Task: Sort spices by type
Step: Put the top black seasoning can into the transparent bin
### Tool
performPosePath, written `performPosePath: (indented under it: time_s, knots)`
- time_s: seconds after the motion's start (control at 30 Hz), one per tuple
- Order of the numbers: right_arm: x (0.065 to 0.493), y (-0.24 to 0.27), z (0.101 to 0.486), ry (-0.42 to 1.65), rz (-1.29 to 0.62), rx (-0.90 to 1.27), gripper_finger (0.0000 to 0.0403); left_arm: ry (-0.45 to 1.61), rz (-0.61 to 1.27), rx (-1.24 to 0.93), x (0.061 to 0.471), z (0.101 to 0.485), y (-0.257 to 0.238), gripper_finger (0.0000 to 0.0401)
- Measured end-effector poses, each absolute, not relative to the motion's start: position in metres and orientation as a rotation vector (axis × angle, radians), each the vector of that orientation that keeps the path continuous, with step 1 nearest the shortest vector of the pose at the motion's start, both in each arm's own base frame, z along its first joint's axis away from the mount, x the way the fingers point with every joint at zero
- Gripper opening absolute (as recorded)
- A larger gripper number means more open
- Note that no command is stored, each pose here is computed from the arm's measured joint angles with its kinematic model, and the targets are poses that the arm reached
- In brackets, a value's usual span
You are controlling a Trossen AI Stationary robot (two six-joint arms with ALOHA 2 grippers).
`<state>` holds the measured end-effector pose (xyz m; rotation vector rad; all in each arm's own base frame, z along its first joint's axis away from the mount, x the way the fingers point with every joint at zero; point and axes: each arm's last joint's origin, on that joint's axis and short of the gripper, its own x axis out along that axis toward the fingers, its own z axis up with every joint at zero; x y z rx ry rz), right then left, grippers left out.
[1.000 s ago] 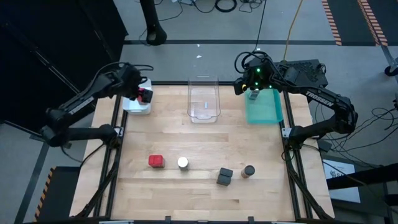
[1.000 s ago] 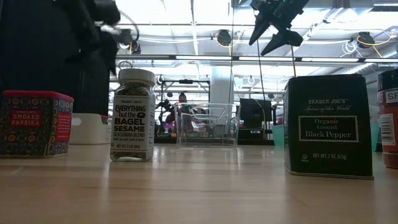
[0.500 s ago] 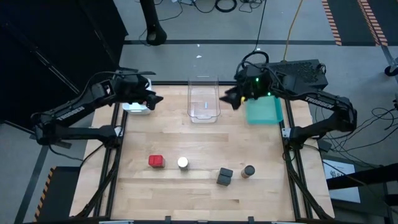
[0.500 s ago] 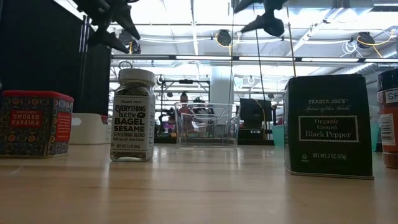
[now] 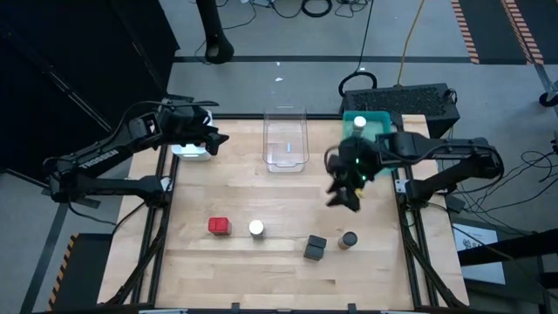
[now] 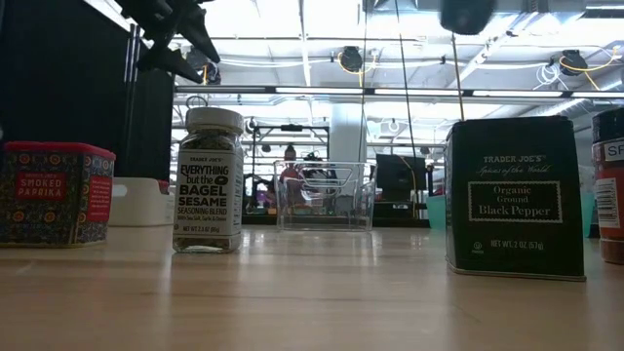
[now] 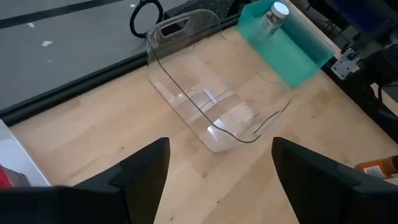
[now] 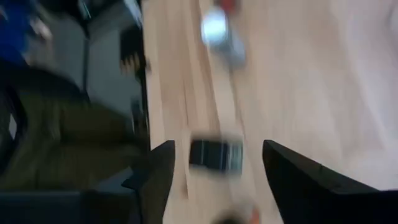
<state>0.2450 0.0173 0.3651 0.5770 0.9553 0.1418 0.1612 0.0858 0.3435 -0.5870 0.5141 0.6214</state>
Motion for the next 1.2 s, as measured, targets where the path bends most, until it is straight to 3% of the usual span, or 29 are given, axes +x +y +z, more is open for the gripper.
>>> performPosePath:
  time_s: [0.13, 0.37, 0.77, 1.2]
  knots:
    - [0.236, 0.033, 0.360, 1.068, 0.190, 0.561, 0.0160, 0.515, 0.632, -0.583, 0.161, 0.343, 0.086, 0.0288]
    - [0.238, 0.061, 0.355, 1.097, 0.340, 0.400, 0.0014, 0.516, 0.633, -0.582, 0.161, 0.343, 0.086, 0.0288]
    - [0.293, 0.105, 0.296, 1.151, 0.333, 0.021, 0.0001, 0.516, 0.638, -0.578, 0.161, 0.343, 0.086, 0.0288]
    - [0.326, 0.117, 0.237, 1.304, 0.359, -0.021, 0.0000, 0.548, 0.655, -0.588, 0.159, 0.340, 0.085, 0.0288]
